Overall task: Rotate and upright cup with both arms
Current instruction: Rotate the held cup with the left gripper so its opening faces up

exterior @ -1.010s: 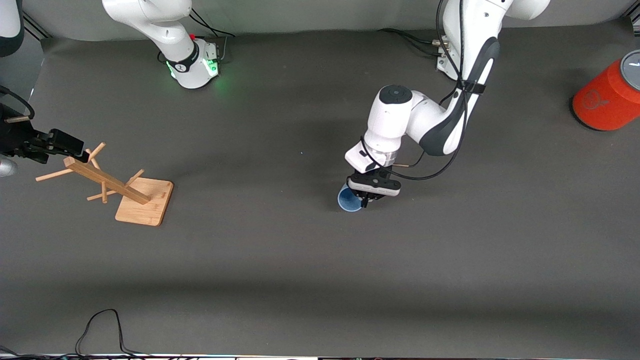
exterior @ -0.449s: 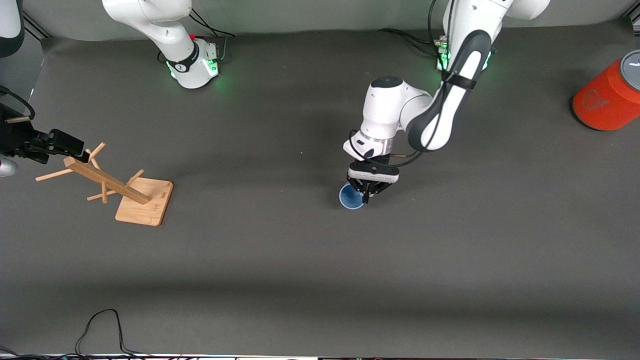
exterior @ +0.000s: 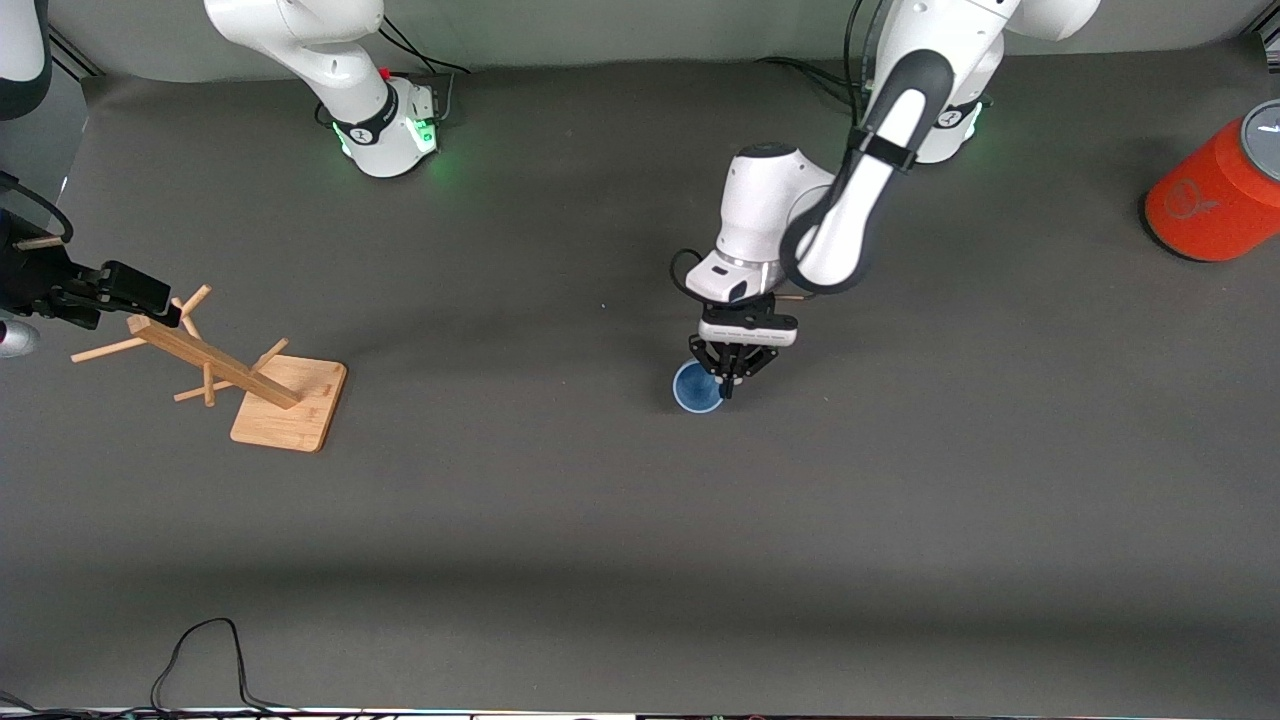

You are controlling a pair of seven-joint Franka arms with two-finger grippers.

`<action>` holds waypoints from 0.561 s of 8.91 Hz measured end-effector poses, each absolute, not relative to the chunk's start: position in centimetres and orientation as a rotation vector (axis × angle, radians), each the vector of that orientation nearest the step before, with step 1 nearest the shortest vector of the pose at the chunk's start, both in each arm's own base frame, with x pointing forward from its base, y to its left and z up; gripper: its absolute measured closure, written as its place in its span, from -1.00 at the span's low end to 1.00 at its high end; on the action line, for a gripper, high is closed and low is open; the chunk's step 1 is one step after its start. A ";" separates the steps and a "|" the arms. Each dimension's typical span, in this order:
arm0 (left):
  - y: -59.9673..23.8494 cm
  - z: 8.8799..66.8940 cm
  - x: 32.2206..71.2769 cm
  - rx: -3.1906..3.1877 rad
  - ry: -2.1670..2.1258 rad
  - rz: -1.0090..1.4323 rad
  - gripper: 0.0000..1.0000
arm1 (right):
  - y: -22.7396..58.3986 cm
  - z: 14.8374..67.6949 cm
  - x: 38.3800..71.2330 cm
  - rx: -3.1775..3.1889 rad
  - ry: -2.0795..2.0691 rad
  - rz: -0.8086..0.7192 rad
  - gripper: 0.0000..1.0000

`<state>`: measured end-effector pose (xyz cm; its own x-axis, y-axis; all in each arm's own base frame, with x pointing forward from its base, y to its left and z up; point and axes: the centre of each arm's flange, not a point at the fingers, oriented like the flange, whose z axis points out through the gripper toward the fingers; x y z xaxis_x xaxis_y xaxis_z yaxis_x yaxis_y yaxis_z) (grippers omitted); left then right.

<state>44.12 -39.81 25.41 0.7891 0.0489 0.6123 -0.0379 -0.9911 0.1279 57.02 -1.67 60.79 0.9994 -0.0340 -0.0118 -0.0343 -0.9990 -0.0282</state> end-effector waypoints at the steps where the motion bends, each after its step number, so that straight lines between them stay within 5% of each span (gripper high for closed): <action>1: -39.9 25.0 43.4 2.819 0.024 1.001 0.95 | -1.7 60.8 57.0 -3.113 0.053 0.018 -1.00; 5: -40.7 22.6 41.3 2.788 0.070 1.107 0.95 | -1.8 60.6 57.1 -3.129 0.053 0.022 -1.00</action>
<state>41.33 -40.69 22.58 0.7280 0.0947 0.6790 -0.0087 -0.9890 0.1473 57.08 -1.84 60.64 0.9993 -0.0336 -0.0144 -0.0338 -0.9994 -0.0114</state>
